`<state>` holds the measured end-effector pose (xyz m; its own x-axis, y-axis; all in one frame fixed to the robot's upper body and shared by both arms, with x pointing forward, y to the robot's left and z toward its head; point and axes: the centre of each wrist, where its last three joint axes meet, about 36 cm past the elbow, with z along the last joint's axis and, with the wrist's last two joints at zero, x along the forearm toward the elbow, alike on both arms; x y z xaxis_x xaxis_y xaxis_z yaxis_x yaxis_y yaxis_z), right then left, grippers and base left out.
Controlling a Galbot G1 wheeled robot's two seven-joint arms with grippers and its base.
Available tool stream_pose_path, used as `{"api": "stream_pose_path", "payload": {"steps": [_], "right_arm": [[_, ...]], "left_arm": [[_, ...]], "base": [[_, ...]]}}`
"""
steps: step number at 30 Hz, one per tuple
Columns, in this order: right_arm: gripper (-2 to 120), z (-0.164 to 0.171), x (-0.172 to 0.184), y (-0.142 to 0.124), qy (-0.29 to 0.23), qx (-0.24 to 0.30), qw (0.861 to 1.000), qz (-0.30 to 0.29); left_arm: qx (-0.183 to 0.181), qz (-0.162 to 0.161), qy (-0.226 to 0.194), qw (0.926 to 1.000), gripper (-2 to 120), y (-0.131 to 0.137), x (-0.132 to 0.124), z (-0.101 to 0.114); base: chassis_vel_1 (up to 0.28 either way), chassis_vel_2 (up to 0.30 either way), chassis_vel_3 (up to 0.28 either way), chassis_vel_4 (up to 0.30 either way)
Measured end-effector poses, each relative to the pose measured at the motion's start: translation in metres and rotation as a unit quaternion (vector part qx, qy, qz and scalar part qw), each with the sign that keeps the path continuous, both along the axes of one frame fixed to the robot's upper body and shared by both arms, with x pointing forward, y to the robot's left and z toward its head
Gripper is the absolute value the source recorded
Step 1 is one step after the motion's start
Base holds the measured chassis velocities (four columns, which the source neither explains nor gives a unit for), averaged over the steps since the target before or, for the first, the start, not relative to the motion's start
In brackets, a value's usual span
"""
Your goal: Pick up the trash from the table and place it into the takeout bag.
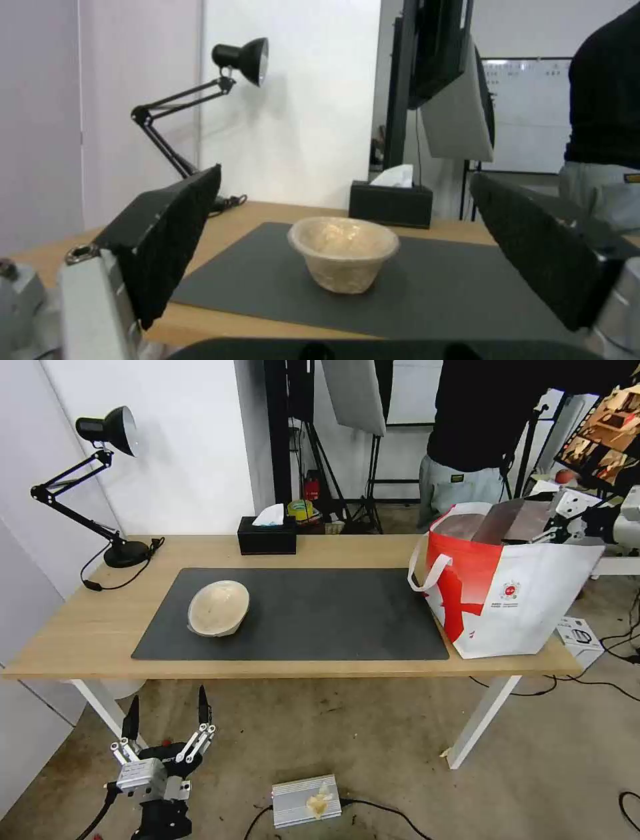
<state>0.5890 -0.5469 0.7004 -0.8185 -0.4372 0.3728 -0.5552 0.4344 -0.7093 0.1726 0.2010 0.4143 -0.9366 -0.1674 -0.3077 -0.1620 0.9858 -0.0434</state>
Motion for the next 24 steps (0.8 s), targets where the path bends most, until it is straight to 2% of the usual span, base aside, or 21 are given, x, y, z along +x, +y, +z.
{"api": "stream_pose_path", "payload": {"steps": [18, 21, 23, 24], "right_arm": [[100, 0.01, -0.006, 0.009, -0.027, 0.01, 1.0, 0.012], [100, 0.018, -0.01, 0.012, -0.048, 0.023, 0.998, 0.016], [100, 0.019, -0.014, 0.02, -0.097, 0.062, 0.993, 0.011], [100, 0.017, -0.016, 0.027, -0.129, 0.098, 0.987, 0.005]], "left_arm": [[0.002, -0.001, -0.002, 1.0, 100, 0.003, 0.002, 0.0], [0.003, -0.001, -0.002, 1.0, 100, 0.004, 0.002, 0.0], [0.002, -0.001, -0.002, 1.0, 100, 0.006, 0.002, 0.0], [0.002, -0.001, -0.002, 1.0, 100, 0.006, 0.002, 0.0]], "base": [[0.0, 0.0, 0.0, 0.0], [0.0, 0.0, 0.0, 0.0], [0.0, 0.0, 0.0, 0.0], [0.0, 0.0, 0.0, 0.0]]}}
